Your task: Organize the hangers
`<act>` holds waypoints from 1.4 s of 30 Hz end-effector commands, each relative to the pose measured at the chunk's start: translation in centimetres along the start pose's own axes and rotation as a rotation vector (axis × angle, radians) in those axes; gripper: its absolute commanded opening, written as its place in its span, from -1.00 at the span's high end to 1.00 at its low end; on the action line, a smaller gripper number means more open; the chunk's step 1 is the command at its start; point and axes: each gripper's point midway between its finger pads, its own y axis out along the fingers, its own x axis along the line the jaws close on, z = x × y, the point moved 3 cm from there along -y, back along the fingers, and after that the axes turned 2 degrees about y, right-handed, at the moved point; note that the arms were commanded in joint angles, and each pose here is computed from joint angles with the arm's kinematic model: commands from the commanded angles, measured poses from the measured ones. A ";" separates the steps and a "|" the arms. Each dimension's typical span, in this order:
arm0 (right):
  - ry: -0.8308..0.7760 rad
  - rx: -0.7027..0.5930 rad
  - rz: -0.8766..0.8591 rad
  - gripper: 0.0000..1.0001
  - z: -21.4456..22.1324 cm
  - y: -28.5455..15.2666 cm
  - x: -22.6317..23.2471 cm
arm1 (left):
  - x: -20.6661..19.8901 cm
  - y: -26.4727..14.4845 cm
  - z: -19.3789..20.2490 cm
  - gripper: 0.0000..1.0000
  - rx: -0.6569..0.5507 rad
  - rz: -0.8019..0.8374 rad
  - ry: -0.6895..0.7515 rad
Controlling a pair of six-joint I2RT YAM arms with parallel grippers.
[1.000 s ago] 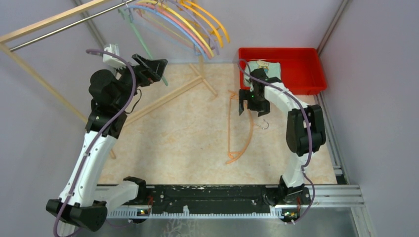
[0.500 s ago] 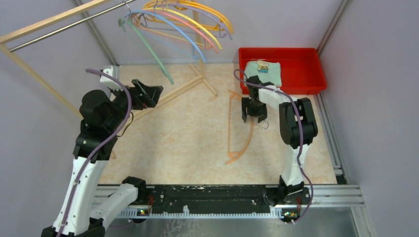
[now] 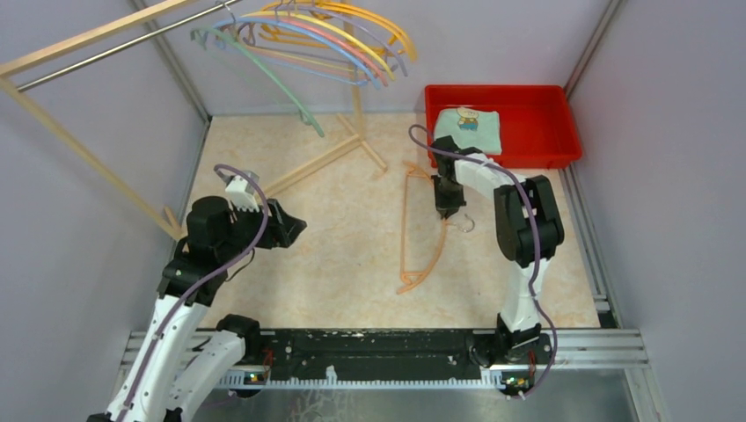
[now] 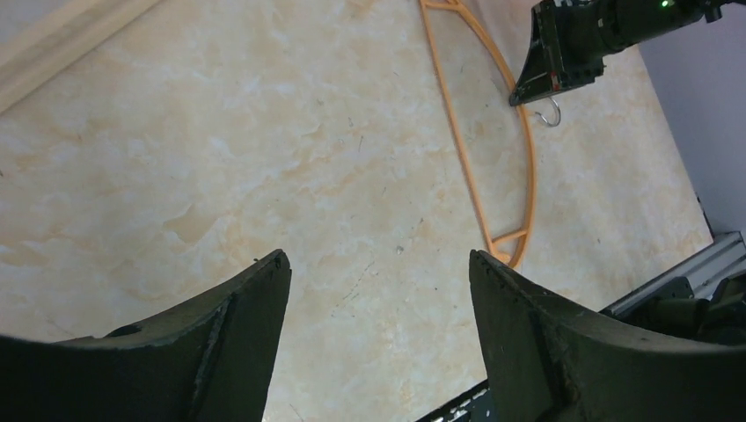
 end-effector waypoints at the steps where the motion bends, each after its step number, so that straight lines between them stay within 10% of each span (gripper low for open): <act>1: 0.002 -0.130 -0.094 1.00 -2.2 -6.1 2.6 | -0.9 0.6 0.4 -0.56 0.000 0.052 0.031; 20: -0.034 -0.236 -0.321 1.00 -5.5 -13.5 11.9 | -14.4 11.6 4.3 -0.62 0.096 0.096 0.331; 42: -0.065 -0.247 -0.487 1.00 -3.2 -19.4 13.4 | -15.9 17.5 11.6 -0.55 0.265 0.058 0.417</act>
